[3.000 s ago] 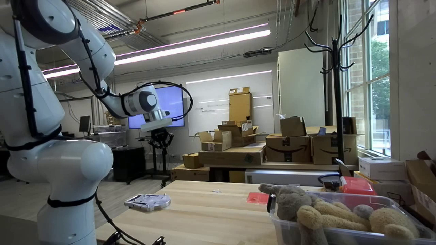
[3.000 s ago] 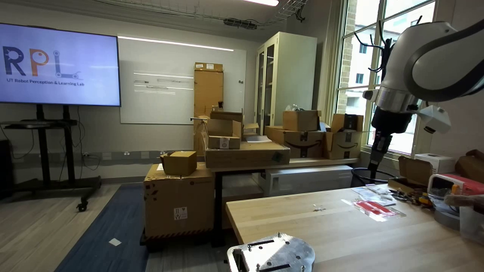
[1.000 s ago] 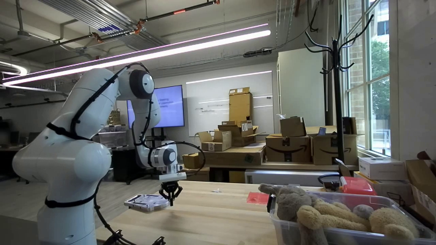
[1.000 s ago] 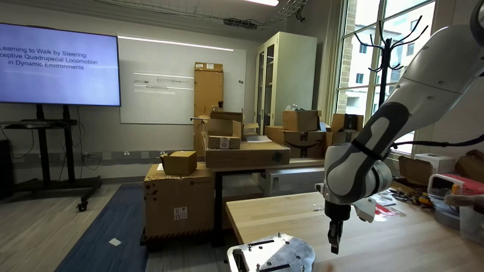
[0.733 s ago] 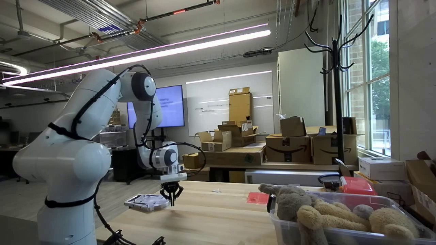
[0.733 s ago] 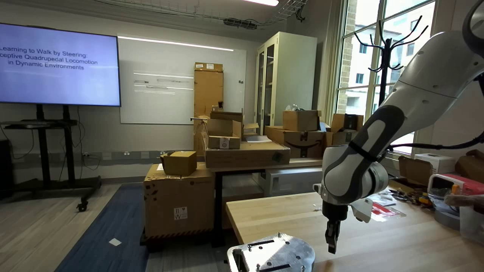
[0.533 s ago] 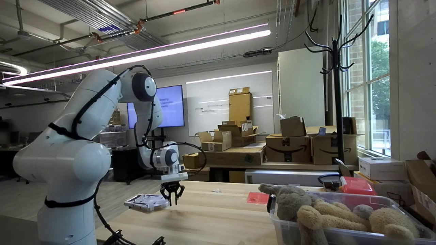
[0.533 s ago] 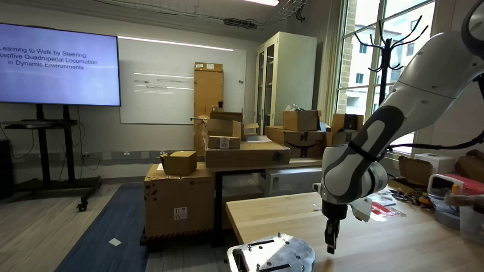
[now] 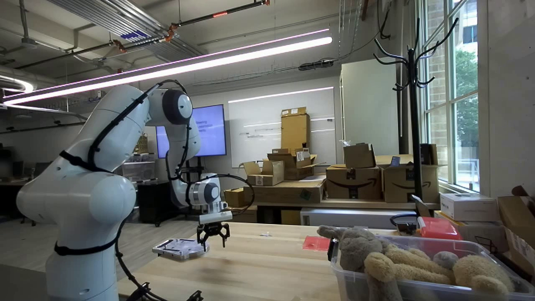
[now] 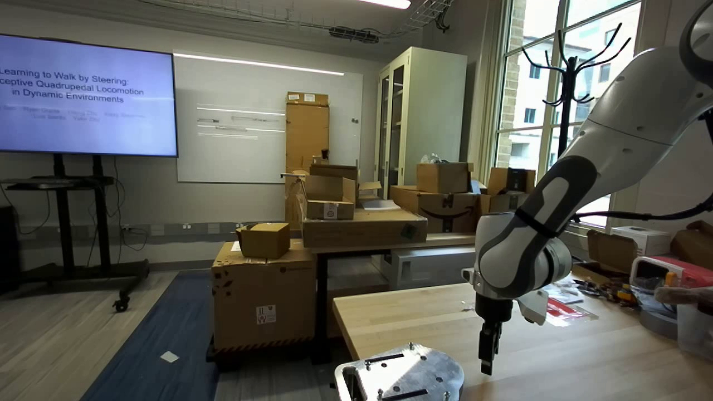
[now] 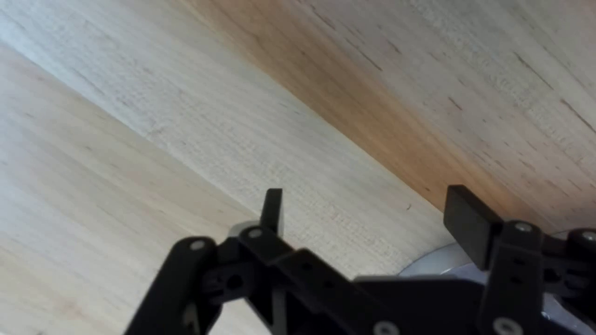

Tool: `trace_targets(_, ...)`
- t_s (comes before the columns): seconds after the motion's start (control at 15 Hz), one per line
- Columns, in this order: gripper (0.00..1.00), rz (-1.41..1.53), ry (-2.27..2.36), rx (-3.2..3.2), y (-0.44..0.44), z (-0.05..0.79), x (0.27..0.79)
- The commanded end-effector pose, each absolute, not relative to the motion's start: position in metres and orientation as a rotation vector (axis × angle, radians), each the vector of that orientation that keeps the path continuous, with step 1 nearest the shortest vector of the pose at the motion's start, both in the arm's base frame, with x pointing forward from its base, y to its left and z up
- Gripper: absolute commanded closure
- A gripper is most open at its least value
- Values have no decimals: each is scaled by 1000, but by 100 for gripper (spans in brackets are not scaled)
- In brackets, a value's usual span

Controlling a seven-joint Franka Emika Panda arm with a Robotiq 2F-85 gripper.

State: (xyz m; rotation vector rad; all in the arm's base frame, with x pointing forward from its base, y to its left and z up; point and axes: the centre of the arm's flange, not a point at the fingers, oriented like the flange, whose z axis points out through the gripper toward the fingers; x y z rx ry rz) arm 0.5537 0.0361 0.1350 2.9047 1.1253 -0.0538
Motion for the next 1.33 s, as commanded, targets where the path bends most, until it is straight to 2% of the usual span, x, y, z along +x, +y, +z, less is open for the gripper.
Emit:
trace_targets(0.0, 0, -52, 1131, 2894, 32, 138, 557)
trace_targets(0.47, 0, -45, 1146, 2828, 28, 156, 542)
trace_targets(1.27, 0, 193, 1033, 2773, 20, 337, 475)
